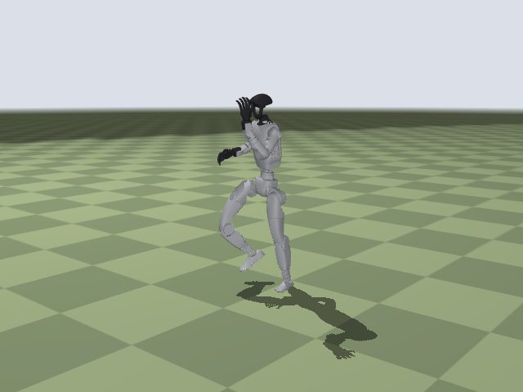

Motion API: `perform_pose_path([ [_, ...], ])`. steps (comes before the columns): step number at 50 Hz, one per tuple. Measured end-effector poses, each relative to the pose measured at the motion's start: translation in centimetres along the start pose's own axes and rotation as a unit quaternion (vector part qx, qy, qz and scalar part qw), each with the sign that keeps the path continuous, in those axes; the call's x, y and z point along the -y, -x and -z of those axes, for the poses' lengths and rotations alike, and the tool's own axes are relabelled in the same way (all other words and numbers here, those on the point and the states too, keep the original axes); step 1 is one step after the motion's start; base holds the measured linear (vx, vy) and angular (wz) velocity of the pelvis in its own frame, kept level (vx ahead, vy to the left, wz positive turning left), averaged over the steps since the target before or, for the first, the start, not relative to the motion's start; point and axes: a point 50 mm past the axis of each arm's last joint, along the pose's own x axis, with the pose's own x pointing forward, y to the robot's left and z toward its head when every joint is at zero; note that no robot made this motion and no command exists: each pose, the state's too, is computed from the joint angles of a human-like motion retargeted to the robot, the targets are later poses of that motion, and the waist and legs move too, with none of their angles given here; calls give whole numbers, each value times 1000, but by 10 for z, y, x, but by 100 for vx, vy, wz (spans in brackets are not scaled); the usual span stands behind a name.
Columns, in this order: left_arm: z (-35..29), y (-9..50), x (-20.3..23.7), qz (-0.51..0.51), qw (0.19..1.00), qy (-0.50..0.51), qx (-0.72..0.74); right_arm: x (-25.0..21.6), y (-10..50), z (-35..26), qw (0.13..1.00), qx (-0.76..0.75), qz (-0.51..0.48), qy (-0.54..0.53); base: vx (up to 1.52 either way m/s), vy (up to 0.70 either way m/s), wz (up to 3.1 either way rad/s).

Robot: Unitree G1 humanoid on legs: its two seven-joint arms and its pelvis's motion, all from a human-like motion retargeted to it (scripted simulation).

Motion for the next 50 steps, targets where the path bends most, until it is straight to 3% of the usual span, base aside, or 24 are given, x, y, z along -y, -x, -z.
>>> perform_pose_path([
  [3,-10,-30,8,38,998,-23,50,7,19,12,998,-47,24,-25,4,1,1],
  [8,-6,-28,18,51,998,33,24,-7,13,15,983,-42,51,-169,8,-3,32],
  [12,22,13,9,37,994,54,-86,-29,-27,-5,979,35,50,-192,10,-8,31],
  [15,51,82,-13,18,969,31,-244,-41,-69,-44,970,137,48,-196,12,-12,16],
  [19,49,209,-52,-3,867,-9,-497,-40,-110,-140,917,336,52,-208,7,-20,-36],
  [23,-18,308,-95,27,722,-56,-689,-8,-101,-231,814,531,113,-207,3,-15,-56],
  [29,-138,367,-143,12,529,-142,-836,34,-56,-313,663,705,211,-138,5,-7,-23],
  [33,-172,376,-152,-35,478,-167,-862,33,-39,-329,607,743,224,-172,5,-3,-29],
  [38,-130,370,-140,-10,544,-181,-819,26,-46,-308,639,715,229,-167,4,7,-15],
  [43,-42,344,-114,-17,676,-198,-709,-4,-97,-214,819,509,172,-199,4,13,-10],
  [47,32,275,-81,-107,800,-152,-570,-42,-94,-103,924,255,119,-258,-3,24,30],
  [50,66,188,-49,-134,893,-80,-422,-42,-54,-47,960,135,105,-222,-9,22,89],
])
